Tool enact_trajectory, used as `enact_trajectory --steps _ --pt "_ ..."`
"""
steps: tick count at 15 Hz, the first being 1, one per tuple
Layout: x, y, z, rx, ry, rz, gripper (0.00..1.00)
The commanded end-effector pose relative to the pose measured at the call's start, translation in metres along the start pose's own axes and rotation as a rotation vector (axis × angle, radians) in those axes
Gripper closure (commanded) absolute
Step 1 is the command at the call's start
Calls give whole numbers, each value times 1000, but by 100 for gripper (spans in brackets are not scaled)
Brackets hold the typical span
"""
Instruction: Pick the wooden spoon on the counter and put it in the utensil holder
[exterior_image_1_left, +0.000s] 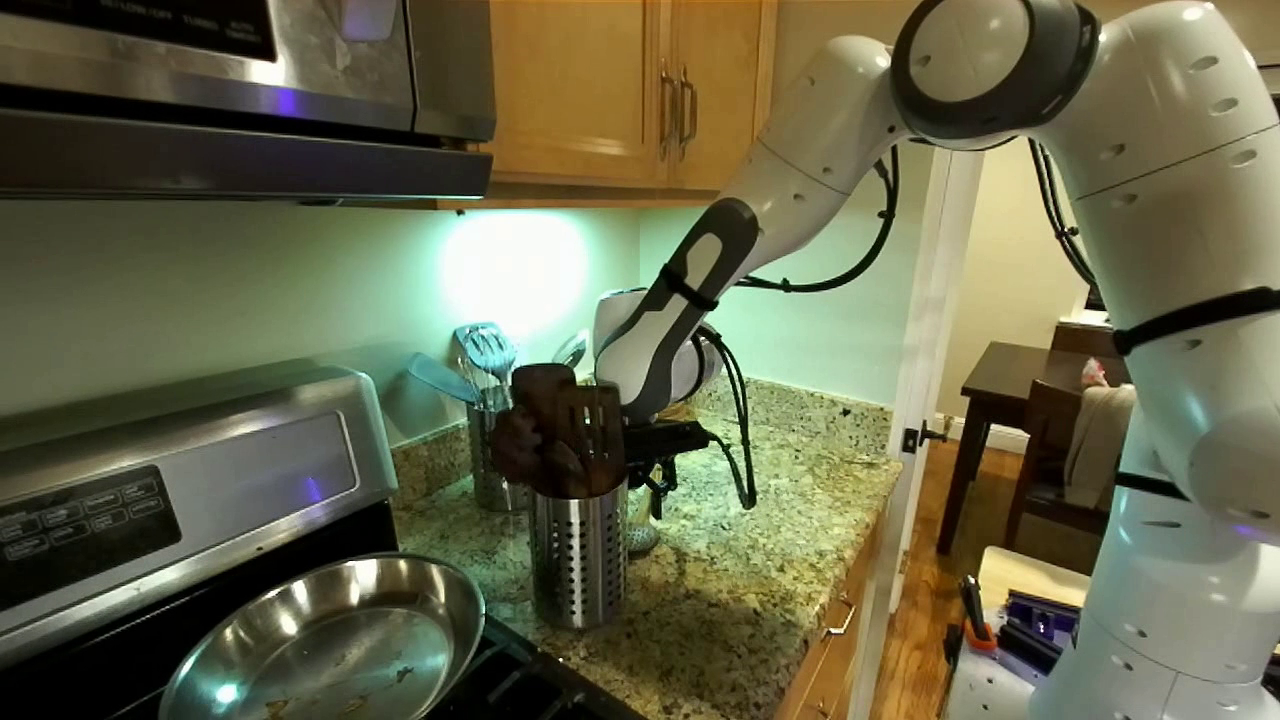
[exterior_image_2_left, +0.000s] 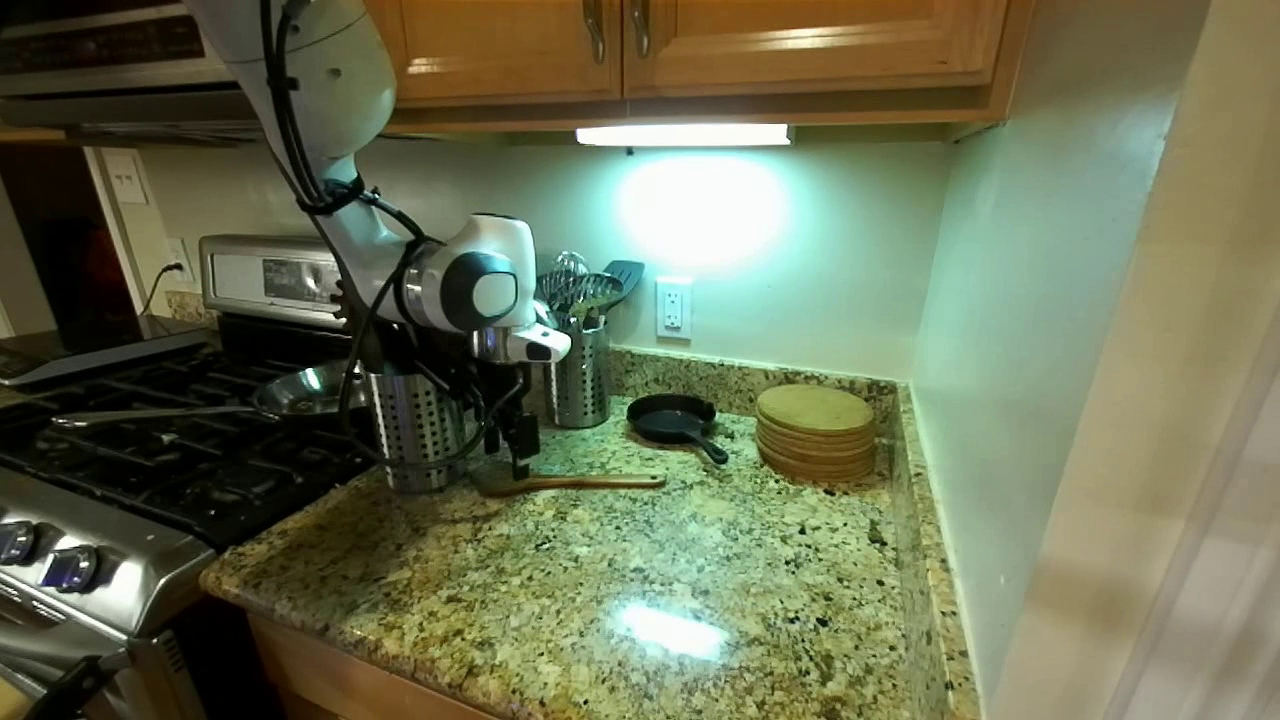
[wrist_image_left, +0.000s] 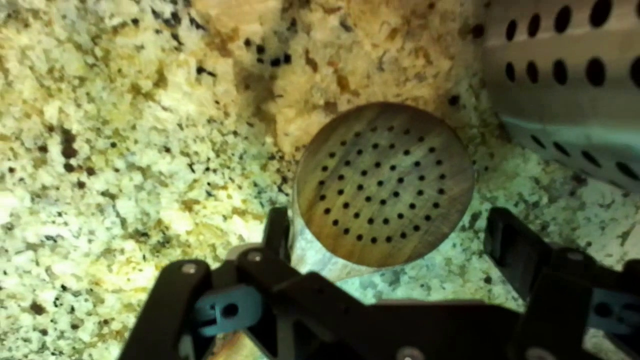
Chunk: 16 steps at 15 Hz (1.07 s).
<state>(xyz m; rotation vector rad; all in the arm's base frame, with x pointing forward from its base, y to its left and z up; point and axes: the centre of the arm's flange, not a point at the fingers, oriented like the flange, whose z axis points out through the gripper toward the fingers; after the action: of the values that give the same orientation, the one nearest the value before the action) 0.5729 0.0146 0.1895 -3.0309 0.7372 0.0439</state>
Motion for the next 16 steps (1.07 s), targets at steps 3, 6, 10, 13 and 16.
enact_trajectory --steps 3,6,10,13,16 --pt "-15 21 11 -32 -79 -14 0" --pt "-17 29 9 -41 -83 -11 0" --pt "-21 20 -9 -5 -41 -36 0" --pt "-23 9 -21 5 -9 -69 0" --pt "-25 2 -31 6 7 -85 0"
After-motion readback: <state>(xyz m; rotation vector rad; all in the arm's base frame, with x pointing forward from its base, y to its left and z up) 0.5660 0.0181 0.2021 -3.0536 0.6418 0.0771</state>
